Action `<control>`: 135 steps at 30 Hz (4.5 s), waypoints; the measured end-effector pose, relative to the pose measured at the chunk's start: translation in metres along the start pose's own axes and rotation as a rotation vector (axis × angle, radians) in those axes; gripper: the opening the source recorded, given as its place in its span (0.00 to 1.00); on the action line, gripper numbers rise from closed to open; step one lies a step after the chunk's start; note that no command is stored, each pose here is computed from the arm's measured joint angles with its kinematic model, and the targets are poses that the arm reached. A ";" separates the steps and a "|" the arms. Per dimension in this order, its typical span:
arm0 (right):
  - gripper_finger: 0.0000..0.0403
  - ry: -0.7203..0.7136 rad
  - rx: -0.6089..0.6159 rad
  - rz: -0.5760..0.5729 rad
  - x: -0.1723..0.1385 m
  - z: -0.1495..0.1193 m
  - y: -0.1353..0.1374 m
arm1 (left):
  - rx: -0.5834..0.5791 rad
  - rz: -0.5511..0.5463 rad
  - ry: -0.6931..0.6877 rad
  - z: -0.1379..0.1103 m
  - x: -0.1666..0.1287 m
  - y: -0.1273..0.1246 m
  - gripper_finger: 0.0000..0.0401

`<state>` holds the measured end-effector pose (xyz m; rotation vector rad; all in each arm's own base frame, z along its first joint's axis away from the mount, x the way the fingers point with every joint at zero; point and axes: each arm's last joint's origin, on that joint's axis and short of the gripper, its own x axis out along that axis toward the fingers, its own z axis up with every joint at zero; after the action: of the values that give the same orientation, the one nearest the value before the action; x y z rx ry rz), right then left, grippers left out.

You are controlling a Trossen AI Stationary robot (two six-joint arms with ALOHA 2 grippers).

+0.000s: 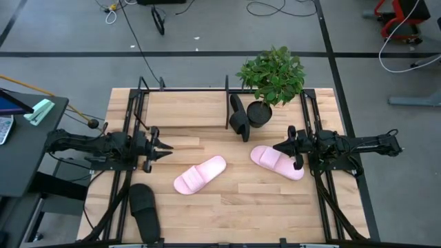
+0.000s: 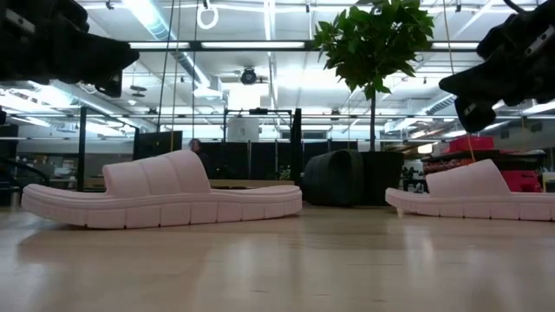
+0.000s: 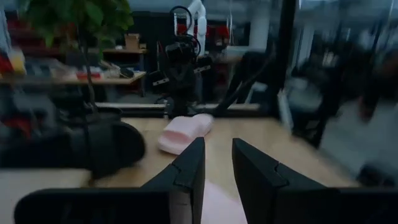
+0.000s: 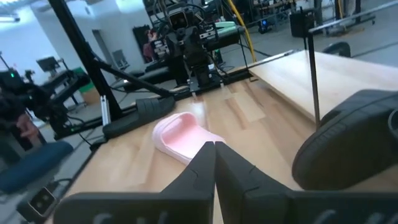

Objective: Pick and place slides into the shelf
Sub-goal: Put the right pink slide on the shelf

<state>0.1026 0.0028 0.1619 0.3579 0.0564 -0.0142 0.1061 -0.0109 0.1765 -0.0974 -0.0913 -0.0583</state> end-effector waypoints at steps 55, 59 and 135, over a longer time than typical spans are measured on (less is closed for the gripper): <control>0.05 -0.015 -0.305 0.118 -0.019 0.268 0.103 | 0.042 0.066 -0.064 0.245 0.094 -0.026 0.10; 0.04 0.048 -0.366 0.106 -0.005 0.285 0.111 | 0.004 0.065 -0.066 0.245 0.094 -0.026 0.10; 0.60 1.069 0.446 -0.454 0.006 0.049 0.026 | -0.080 0.206 0.396 0.202 0.084 -0.008 0.15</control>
<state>0.1117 0.0096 0.2168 0.7609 1.2065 -0.2879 0.1715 -0.0032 0.3849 -0.1730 0.3164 0.1252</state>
